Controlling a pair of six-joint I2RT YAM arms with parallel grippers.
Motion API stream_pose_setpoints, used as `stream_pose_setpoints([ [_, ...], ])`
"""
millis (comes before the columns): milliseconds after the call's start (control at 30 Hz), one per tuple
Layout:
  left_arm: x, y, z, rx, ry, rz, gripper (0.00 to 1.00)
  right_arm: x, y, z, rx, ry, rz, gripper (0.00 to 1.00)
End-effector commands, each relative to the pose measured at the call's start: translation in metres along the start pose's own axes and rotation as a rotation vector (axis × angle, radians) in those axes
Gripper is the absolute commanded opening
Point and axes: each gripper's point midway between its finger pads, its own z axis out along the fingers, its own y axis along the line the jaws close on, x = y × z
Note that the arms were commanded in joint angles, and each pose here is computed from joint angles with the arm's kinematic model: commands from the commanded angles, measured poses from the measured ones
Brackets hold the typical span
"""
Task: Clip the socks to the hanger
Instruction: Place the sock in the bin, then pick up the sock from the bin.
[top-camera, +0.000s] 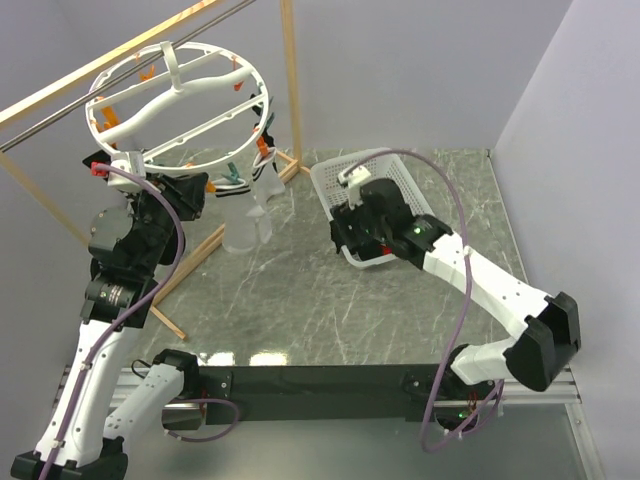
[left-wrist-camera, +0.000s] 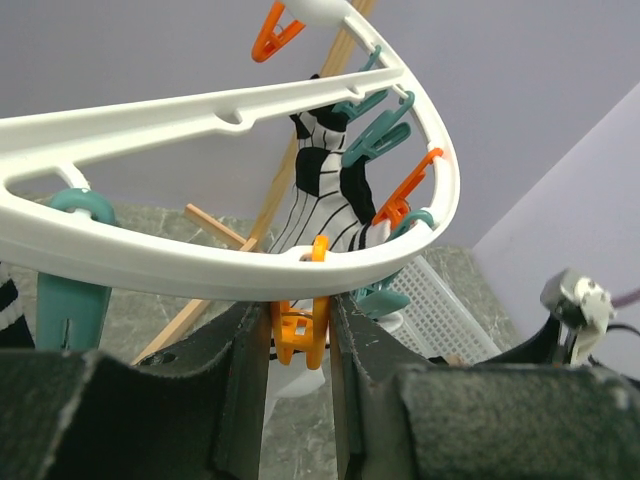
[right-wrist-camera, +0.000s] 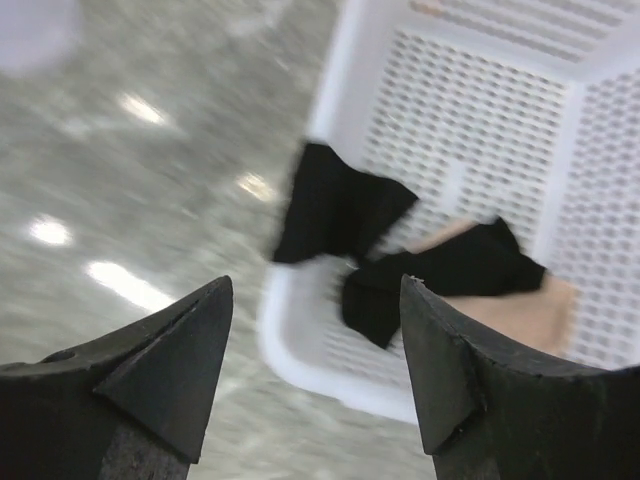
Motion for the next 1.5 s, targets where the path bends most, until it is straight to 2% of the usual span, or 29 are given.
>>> stream_pose_setpoints([
  [0,-0.009,-0.007,-0.002,0.033,-0.041,0.021,0.12,-0.005,-0.030,0.001,0.143,-0.097,-0.187,0.74],
  [133,-0.009,-0.005,-0.003,0.031,-0.047,0.019,0.12,-0.005,-0.028,0.005,0.137,-0.071,-0.137,0.76],
  [200,-0.008,-0.004,-0.003,0.028,-0.051,0.014,0.12,0.000,-0.017,0.022,0.095,-0.029,-0.062,0.72],
  [233,-0.008,-0.005,-0.003,0.030,-0.055,0.014,0.12,0.006,-0.009,0.028,0.056,-0.001,-0.040,0.66],
  [300,-0.009,-0.004,-0.004,0.025,-0.057,0.013,0.12,0.012,0.002,0.045,0.020,0.036,0.035,0.61],
  [533,-0.017,-0.007,-0.005,0.030,-0.063,0.023,0.13,0.021,0.005,0.071,0.013,0.144,0.146,0.58],
  [600,-0.016,-0.007,-0.005,0.026,-0.063,0.028,0.13,0.023,0.002,0.074,0.020,0.153,0.158,0.52],
  [633,-0.016,-0.006,-0.005,0.025,-0.064,0.031,0.13,0.023,-0.001,0.074,0.024,0.155,0.167,0.44],
  [733,-0.014,-0.005,-0.003,0.021,-0.057,0.034,0.13,0.028,-0.003,0.077,0.024,0.167,0.175,0.34],
  [967,-0.017,-0.006,-0.004,0.025,-0.065,0.042,0.13,0.046,-0.001,0.086,0.023,0.229,0.171,0.35],
  [1167,-0.017,-0.006,-0.004,0.024,-0.064,0.046,0.13,0.046,-0.002,0.085,0.024,0.223,0.181,0.02],
  [1467,-0.016,-0.007,-0.004,0.029,-0.064,0.042,0.13,0.036,-0.016,0.073,0.035,0.157,0.235,0.00],
])
